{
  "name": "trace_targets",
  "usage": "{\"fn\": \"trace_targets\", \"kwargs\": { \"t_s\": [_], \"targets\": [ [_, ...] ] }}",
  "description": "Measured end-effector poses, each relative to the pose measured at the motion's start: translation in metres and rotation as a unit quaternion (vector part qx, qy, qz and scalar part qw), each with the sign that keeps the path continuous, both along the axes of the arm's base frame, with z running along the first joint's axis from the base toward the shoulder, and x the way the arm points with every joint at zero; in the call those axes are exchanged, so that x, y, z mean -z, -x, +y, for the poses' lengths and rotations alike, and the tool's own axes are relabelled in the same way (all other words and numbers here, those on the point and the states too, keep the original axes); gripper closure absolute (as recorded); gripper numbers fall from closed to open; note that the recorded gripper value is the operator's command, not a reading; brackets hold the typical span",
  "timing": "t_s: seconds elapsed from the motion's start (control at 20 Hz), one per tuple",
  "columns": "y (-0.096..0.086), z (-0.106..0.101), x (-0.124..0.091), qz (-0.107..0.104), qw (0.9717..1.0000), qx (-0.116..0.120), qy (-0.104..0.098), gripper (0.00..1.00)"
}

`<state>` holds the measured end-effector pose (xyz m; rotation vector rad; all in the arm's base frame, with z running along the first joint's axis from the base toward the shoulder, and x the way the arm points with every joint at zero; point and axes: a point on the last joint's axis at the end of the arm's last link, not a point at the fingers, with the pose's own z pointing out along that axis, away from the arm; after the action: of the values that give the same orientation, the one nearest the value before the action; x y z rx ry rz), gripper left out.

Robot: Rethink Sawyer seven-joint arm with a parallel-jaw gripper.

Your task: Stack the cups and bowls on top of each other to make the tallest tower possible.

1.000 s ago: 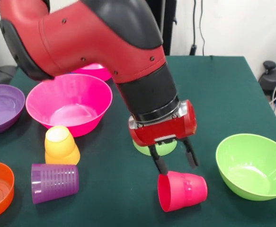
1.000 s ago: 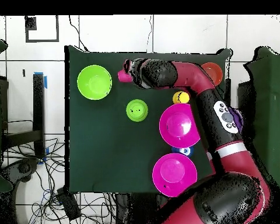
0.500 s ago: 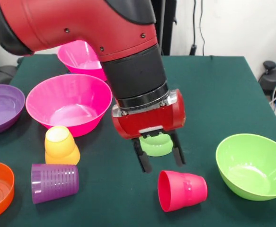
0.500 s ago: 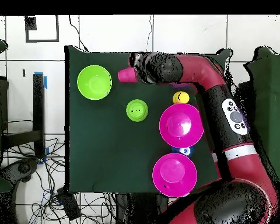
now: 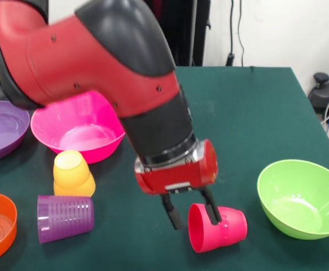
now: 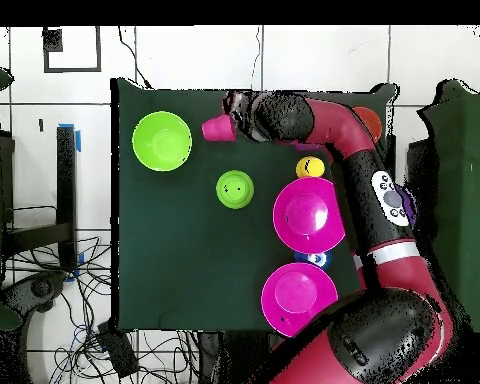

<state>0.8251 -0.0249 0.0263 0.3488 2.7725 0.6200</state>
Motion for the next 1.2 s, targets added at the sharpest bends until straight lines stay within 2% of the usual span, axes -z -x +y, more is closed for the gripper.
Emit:
{"fn": "trace_targets", "kwargs": {
  "t_s": [0.3,0.45,0.5,0.55,0.65,0.7,0.75,0.95,1.2],
  "targets": [
    [0.012,0.014,0.038,0.024,0.9995,0.002,-0.02,0.0],
    [0.019,0.019,0.046,0.044,0.9985,-0.001,-0.032,0.0],
    [0.021,0.02,0.046,0.057,0.9976,-0.003,-0.04,0.0],
    [0.025,0.022,0.04,0.085,0.9947,-0.009,-0.057,0.0],
    [0.028,0.022,0.033,0.105,0.9919,-0.014,-0.07,0.0],
    [0.031,0.022,0.024,0.131,0.9876,-0.023,-0.084,0.0],
    [0.035,0.019,0.007,0.163,0.981,-0.037,-0.099,1.0],
    [0.034,0.014,-0.007,0.172,0.9792,-0.043,-0.099,1.0],
    [0.025,0.007,-0.029,0.157,0.9828,-0.042,-0.087,1.0]
  ]
}}
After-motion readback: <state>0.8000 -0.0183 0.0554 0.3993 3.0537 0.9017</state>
